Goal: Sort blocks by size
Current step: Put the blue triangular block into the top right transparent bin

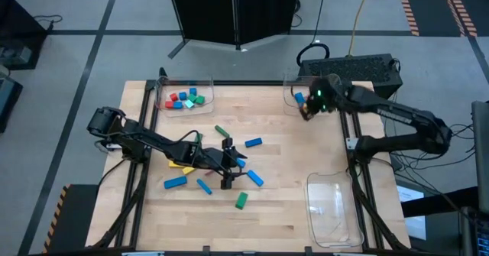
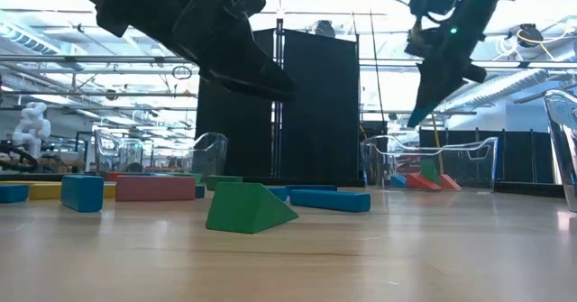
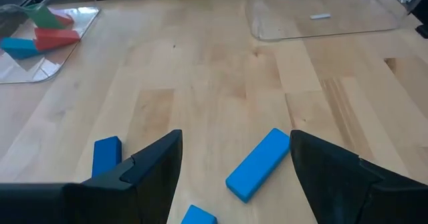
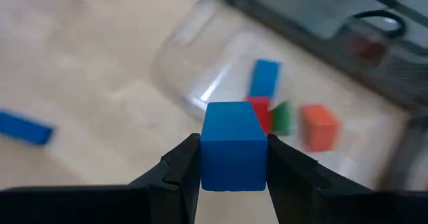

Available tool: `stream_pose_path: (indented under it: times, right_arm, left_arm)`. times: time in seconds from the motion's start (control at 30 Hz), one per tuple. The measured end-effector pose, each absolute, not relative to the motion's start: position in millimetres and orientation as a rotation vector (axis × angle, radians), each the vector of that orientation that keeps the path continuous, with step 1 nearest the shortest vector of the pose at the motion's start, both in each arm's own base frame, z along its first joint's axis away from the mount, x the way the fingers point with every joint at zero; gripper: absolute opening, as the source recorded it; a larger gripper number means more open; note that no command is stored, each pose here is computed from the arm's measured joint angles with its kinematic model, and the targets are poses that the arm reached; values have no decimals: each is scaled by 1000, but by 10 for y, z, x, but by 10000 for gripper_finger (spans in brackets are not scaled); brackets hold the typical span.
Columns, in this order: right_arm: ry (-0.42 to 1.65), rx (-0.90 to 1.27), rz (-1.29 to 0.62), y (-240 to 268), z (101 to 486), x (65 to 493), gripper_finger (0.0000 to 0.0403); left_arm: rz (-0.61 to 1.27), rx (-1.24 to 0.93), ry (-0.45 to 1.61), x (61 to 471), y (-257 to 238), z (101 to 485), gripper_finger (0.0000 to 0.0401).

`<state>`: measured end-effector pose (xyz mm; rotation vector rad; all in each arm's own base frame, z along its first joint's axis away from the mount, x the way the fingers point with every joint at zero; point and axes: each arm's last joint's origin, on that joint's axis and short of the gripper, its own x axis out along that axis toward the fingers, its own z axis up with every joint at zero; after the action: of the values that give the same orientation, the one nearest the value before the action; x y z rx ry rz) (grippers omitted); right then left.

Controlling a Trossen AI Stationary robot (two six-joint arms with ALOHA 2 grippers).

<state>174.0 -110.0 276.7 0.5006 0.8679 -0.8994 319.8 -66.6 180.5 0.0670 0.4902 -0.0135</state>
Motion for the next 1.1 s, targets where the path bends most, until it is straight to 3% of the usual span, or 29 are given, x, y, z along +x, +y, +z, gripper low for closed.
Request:
stream_pose_path:
  times: [0.57,1.1]
  right_arm:
    - [1123,617,-995,-2225,2582,1911,137]
    - [1192,674,-1042,-2511,2384,1849,185]
  left_arm:
    - [-6,79,533,3169,-691,1764,276]
    - [-5,94,592,3136,-691,1715,276]
